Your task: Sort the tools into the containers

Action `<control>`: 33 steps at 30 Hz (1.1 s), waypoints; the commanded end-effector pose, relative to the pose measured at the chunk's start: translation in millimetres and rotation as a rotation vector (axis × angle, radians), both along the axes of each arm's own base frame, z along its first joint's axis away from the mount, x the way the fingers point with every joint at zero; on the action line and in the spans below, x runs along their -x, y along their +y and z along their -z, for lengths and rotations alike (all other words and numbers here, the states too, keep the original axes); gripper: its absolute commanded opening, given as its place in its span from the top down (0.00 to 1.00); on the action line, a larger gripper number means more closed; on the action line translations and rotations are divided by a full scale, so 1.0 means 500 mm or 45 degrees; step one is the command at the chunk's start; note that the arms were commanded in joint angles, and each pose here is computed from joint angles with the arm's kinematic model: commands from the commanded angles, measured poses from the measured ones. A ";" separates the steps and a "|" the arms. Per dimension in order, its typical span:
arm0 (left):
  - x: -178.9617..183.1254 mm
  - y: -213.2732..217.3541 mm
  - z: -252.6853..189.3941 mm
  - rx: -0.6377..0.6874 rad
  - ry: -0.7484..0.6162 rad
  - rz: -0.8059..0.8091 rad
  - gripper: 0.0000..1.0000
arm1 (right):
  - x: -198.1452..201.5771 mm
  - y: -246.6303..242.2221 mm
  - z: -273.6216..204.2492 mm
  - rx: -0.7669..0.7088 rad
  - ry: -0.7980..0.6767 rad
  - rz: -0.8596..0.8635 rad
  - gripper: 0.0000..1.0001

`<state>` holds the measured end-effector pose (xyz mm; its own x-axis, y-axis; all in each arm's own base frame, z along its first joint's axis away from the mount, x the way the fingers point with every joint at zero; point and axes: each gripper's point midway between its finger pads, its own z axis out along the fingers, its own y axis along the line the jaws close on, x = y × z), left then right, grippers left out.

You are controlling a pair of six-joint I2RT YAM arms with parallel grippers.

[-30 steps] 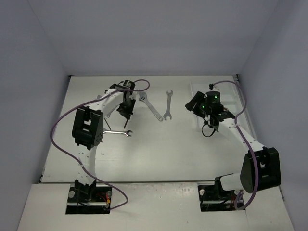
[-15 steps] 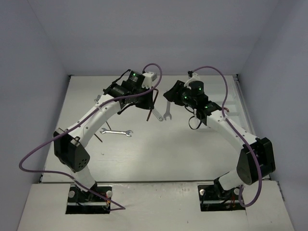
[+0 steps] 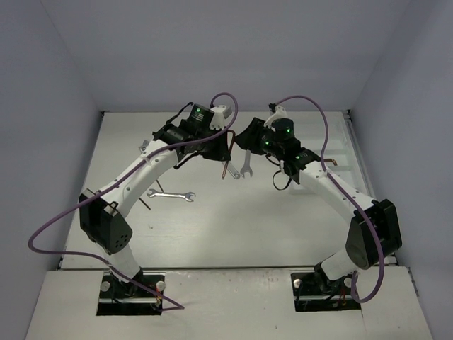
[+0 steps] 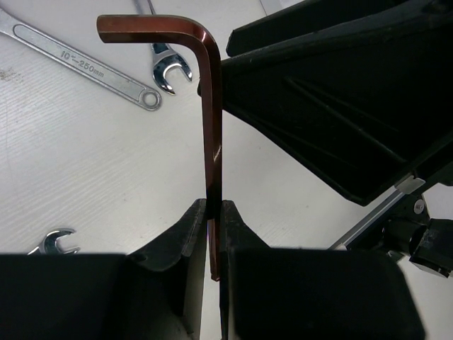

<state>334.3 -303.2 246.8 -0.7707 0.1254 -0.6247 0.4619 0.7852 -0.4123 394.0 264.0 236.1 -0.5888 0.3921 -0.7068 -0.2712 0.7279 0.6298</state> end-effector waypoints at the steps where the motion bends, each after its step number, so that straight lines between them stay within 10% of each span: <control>1: -0.016 -0.029 -0.074 0.120 -0.112 0.022 1.00 | -0.015 0.021 -0.111 -0.088 -0.207 -0.023 0.57; 33: -0.046 -0.013 -0.061 0.088 -0.120 -0.022 1.00 | -0.007 0.002 -0.120 -0.052 -0.251 -0.007 0.54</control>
